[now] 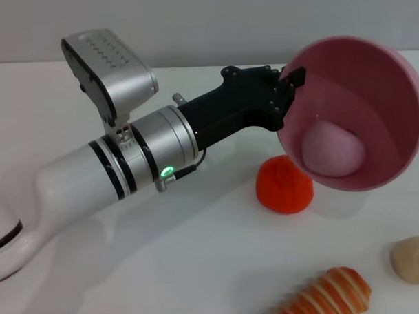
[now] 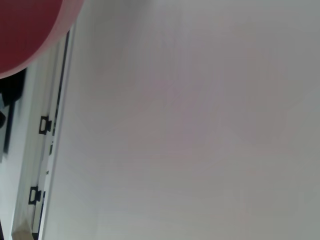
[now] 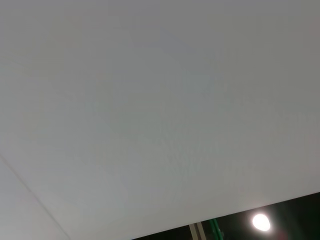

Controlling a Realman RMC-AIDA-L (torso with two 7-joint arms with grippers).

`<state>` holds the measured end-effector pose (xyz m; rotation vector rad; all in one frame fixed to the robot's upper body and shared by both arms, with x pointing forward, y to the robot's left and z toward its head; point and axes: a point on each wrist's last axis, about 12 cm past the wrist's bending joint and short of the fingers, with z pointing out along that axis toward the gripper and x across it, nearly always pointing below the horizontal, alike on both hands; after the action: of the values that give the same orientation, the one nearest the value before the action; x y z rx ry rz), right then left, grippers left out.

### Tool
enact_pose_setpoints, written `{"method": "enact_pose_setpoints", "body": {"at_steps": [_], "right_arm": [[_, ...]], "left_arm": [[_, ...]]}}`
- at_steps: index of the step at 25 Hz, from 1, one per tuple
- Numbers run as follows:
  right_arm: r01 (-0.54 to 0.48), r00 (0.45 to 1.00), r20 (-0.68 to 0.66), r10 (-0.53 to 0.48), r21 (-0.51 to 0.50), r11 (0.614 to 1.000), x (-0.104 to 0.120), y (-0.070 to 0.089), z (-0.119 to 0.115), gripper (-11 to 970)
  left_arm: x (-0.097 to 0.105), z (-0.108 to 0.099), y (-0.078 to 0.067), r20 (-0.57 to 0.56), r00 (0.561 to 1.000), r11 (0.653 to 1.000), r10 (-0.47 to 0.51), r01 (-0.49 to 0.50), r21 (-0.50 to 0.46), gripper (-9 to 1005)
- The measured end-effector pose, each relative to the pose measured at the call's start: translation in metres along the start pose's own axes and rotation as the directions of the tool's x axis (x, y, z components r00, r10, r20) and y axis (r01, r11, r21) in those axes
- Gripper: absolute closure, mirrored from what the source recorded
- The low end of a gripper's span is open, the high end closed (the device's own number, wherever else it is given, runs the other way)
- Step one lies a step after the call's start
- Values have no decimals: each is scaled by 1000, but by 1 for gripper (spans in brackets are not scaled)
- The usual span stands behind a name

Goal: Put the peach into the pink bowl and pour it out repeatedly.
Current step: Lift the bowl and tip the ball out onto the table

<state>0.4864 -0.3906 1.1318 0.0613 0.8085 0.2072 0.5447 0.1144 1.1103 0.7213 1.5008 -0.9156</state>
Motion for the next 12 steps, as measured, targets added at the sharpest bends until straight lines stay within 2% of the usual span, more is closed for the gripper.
{"method": "enact_pose_setpoints", "body": {"at_steps": [6, 12], "right_arm": [[-5, 1000, 1, 5, -9, 1000, 0, 1, 1, 488], [-4, 1000, -2, 4, -4, 1000, 0, 1, 0, 492]], "left_arm": [[5, -1, -1, 23, 999, 999, 24, -23, -25, 945], [4, 2, -8, 75, 992, 994, 106, -103, -44, 944]]}}
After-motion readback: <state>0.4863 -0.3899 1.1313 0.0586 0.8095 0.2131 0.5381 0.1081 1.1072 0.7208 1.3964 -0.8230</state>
